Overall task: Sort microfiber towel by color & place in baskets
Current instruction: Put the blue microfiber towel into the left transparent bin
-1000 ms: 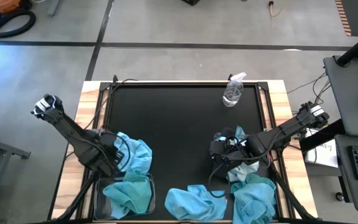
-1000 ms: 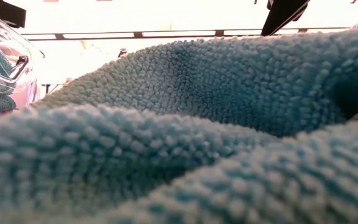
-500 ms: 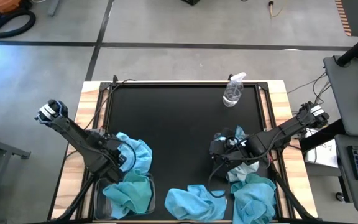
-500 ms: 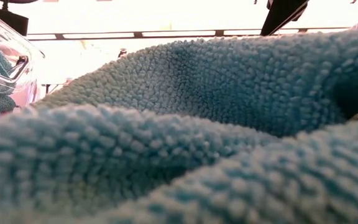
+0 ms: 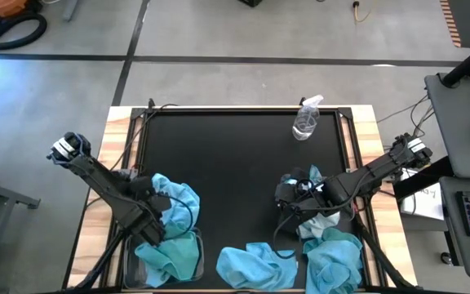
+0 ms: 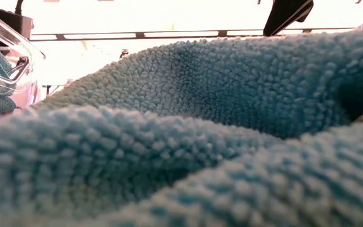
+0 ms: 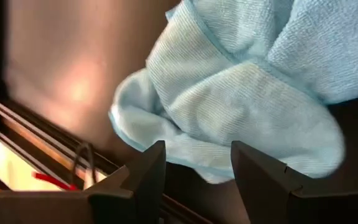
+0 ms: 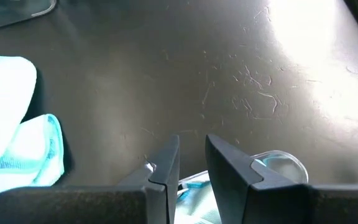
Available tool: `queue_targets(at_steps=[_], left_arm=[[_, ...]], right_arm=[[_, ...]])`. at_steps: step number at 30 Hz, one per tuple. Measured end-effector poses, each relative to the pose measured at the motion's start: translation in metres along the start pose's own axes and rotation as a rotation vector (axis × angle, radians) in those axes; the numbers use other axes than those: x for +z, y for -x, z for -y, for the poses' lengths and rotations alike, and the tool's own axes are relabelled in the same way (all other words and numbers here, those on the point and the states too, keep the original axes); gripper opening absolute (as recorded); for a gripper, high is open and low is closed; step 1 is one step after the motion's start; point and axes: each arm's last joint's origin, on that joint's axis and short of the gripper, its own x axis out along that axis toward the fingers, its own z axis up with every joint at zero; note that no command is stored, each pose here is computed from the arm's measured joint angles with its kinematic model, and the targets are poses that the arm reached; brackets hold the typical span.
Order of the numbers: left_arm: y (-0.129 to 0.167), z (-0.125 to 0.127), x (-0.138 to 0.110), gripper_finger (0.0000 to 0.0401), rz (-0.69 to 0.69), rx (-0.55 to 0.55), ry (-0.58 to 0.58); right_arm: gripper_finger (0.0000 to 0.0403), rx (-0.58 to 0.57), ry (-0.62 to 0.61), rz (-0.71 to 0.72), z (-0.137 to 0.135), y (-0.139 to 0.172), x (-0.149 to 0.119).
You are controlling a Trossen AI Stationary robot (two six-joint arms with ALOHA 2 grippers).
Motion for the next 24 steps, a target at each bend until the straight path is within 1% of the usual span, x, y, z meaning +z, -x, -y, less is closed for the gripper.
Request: queue_targets(at_steps=[2,4,9,13,16,19,22,24], left_arm=[[0.000,-0.002,0.001,0.0166,0.009,0.018,-0.022],[-0.001,-0.004,0.002,0.0166,0.016,0.037,-0.016],[-0.002,-0.006,0.005,0.0166,0.039,0.056,0.060],[-0.002,-0.007,0.006,0.0166,0.038,0.056,0.130],[0.000,-0.008,0.008,0.0166,0.029,0.049,0.212],[0.007,-0.013,0.013,0.0166,-0.030,0.051,0.335],[0.017,-0.020,0.018,0.0166,-0.074,0.062,0.452],[0.024,-0.023,0.022,0.0166,-0.079,0.061,0.500]], right_arm=[[0.0073,0.000,0.000,0.001,0.000,0.000,0.000],[0.0073,0.000,0.000,0.001,0.000,0.000,0.000],[0.0073,-0.005,0.025,0.007,0.000,0.000,0.000],[0.0073,-0.044,0.062,0.033,0.001,0.000,0.001],[0.0073,-0.094,0.092,0.061,0.003,0.000,0.002],[0.0073,-0.138,0.135,0.082,0.005,0.000,0.003],[0.0073,-0.154,0.172,0.079,0.008,-0.002,0.005],[0.0073,-0.164,0.177,0.075,0.012,-0.004,0.007]])
